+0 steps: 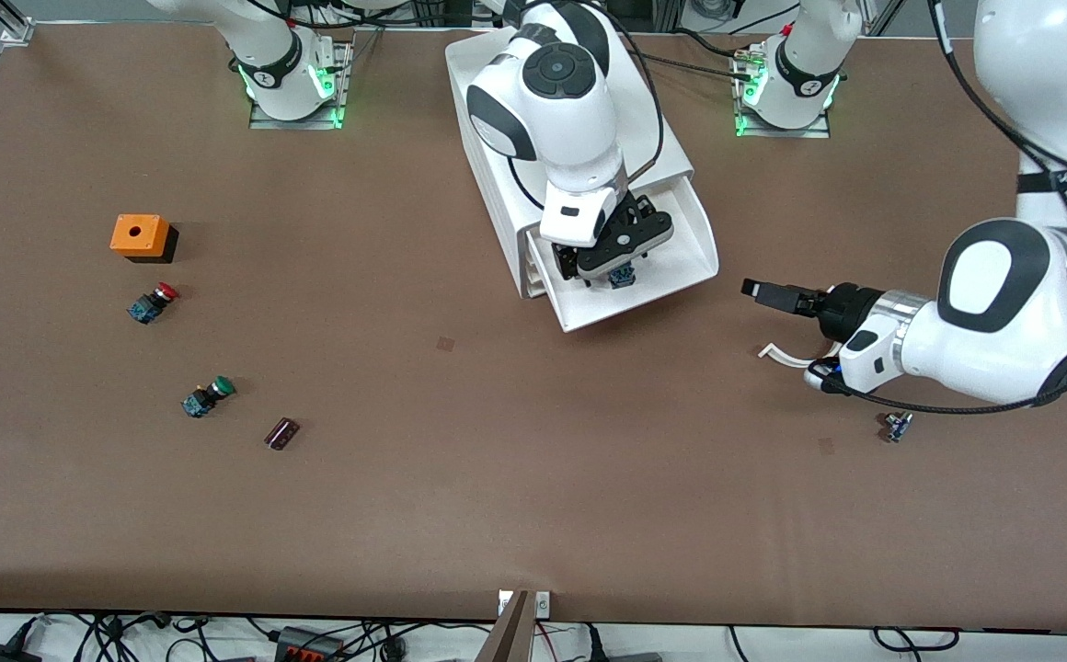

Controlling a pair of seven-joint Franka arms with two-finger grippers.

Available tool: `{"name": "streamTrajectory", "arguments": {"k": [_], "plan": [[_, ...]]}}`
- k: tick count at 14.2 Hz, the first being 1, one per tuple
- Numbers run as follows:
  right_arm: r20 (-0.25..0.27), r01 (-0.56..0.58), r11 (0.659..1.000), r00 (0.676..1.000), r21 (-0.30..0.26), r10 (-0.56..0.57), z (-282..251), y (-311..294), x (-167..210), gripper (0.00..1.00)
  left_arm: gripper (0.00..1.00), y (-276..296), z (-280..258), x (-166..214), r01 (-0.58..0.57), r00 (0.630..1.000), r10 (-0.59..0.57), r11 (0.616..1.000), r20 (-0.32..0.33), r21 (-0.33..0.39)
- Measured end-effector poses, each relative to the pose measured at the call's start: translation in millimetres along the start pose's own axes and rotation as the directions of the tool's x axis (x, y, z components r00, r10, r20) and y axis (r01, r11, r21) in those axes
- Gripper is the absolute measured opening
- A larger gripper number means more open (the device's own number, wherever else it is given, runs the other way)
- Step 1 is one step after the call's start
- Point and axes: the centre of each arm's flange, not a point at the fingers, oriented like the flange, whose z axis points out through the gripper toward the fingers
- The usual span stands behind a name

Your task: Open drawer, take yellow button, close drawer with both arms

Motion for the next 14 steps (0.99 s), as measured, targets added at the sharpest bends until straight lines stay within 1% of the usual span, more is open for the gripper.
{"name": "streamTrajectory", "arguments": {"k": [1,2,3,4,5,6,7,8,9,10,11,12,13,14], "plan": [[0.001,0.002,1.000,1.000,0.000,-0.002,3,-1,-1,0.93,1.00,0,-2,-1,0.021,1.000,-0.019,0.996,-0.016,0.084],[0.003,0.003,1.000,1.000,-0.001,-0.003,5,-2,-2,0.88,1.00,1,-4,0,0.030,0.999,-0.025,0.988,-0.037,0.148],[0.005,0.004,1.000,1.000,-0.001,-0.004,7,-3,-2,0.88,1.00,3,-5,2,0.036,0.998,-0.024,0.978,-0.061,0.207],[0.007,0.005,1.000,1.000,-0.002,-0.005,9,-3,-3,0.85,1.00,2,-8,5,0.042,0.996,-0.018,0.963,-0.093,0.265],[0.010,0.006,1.000,1.000,-0.003,-0.006,11,-4,-4,0.85,1.00,0,-11,7,0.049,0.992,-0.011,0.952,-0.125,0.302],[0.012,0.007,1.000,1.000,-0.004,-0.007,14,-4,-4,0.82,1.00,-2,-15,9,0.056,0.989,-0.009,0.947,-0.147,0.318],[0.014,0.007,1.000,1.000,-0.005,-0.007,17,-4,-5,0.82,1.00,-3,-18,11,0.063,0.986,-0.009,0.944,-0.165,0.324],[0.016,0.007,1.000,1.000,-0.006,-0.007,18,-4,-5,0.78,1.00,-4,-23,12,0.068,0.982,-0.006,0.943,-0.188,0.325],[0.017,0.007,1.000,1.000,-0.006,-0.007,20,-4,-5,0.78,1.00,-4,-29,12,0.071,0.978,-0.002,0.943,-0.209,0.325],[0.018,0.007,1.000,1.000,-0.007,-0.007,20,-4,-6,0.71,1.00,-3,-35,12,0.073,0.975,0.001,0.943,-0.223,0.324],[0.018,0.007,1.000,1.000,-0.007,-0.007,21,-4,-6,0.60,1.00,-2,-39,11,0.075,0.973,0.002,0.944,-0.232,0.323],[0.017,0.008,1.000,1.000,-0.006,-0.008,20,-4,-6,0.47,1.00,-3,-42,10,0.076,0.971,0.002,0.944,-0.238,0.321],[0.016,0.007,1.000,1.000,-0.006,-0.007,20,-5,-5,0.42,1.00,-3,-43,10,0.077,0.971,0.002,0.944,-0.239,0.321],[0.014,0.005,1.000,1.000,-0.005,-0.005,19,-5,-5,0.42,1.00,-2,-43,10,0.077,0.971,0.002,0.945,-0.238,0.319]]}}
